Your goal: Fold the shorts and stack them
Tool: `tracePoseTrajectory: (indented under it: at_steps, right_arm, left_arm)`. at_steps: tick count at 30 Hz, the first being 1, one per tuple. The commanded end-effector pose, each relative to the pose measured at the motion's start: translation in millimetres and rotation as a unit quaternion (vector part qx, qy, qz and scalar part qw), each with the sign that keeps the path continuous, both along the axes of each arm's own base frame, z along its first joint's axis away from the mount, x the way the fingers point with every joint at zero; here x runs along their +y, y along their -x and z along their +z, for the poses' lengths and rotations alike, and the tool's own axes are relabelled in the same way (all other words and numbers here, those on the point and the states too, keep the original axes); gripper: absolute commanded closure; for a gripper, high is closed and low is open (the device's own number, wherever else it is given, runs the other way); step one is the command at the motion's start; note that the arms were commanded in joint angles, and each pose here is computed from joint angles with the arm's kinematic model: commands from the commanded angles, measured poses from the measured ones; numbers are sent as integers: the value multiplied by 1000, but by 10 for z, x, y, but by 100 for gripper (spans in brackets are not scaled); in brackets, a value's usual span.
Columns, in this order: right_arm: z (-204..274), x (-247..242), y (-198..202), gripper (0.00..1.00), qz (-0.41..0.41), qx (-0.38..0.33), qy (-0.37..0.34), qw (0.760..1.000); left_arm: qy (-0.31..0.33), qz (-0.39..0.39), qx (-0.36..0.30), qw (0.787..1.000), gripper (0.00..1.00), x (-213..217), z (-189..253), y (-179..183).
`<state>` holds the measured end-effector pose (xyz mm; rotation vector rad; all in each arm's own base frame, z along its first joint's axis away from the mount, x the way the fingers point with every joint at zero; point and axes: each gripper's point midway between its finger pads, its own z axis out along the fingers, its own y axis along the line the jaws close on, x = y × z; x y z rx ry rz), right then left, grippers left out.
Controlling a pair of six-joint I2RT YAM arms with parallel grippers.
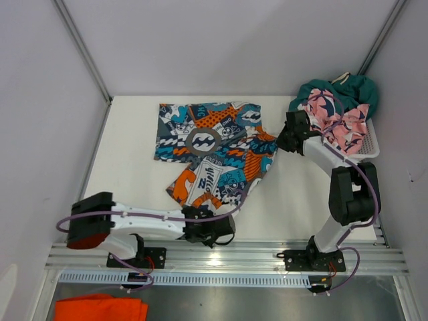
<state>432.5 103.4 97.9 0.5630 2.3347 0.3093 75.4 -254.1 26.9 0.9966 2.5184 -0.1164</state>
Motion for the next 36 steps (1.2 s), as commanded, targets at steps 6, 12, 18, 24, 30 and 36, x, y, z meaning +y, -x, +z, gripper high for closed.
tracePoseTrajectory:
  at_steps: [6, 12, 18, 24, 30, 36]
  right_arm:
    - [615, -319, -109, 100, 22, 7, 87, 996]
    - [242, -249, -169, 100, 44, 48, 73, 995]
    - [68, -275, -56, 100, 42, 42, 59, 997]
    - [-113, -319, -56, 100, 41, 47, 55, 997]
    - [-122, -254, -56, 100, 34, 39, 29, 998]
    - [-187, -210, -31, 100, 27, 47, 14, 998]
  left_arm:
    - [326, -29, 84, 941, 100, -329, 1230, -69]
    - [294, 3, 126, 948, 74, -128, 818, -153]
    - [283, 7, 139, 949, 53, -136, 653, -118]
    - [247, 15, 24, 969, 36, -98, 903, -304]
    - [205, -63, -50, 975, 25, -483, 1125, -76]
    - [127, -140, -93, 978, 22, -874, 964, 264]
